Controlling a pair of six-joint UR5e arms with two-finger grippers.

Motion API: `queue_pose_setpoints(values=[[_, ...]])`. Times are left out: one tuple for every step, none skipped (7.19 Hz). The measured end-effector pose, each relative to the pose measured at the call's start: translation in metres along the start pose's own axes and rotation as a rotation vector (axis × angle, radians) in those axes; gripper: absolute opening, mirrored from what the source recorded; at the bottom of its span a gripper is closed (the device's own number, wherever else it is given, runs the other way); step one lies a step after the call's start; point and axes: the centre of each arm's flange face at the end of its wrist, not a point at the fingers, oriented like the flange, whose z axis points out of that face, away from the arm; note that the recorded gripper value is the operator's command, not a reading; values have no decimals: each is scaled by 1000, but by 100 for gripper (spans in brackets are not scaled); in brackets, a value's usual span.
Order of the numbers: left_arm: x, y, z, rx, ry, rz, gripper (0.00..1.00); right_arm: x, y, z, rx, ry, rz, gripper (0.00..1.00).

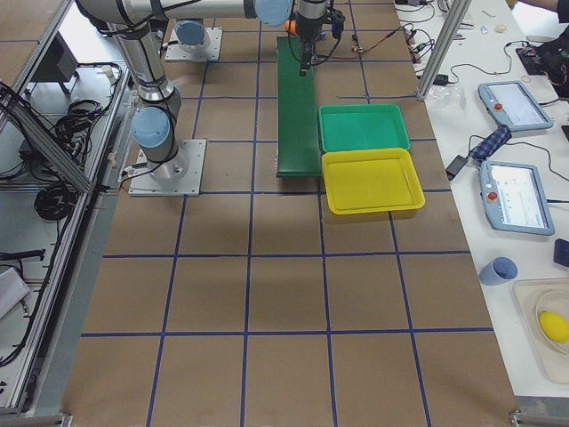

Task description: Sort buttons by color to trays

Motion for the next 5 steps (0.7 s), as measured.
queue_pose_setpoints(values=[[0,0,0,0,0,0,100,0,0,0,0,0,0,100],[1,0,0,-1,0,0,100,0,0,0,1,-1,0,100],[1,0,-1,1,0,0,100,0,0,0,0,-1,-1,100],[1,1,-2,4,0,1,100,0,0,0,0,-2,0,100],[1,1,-4,7,0,2,100,0,0,0,2,-1,0,100]])
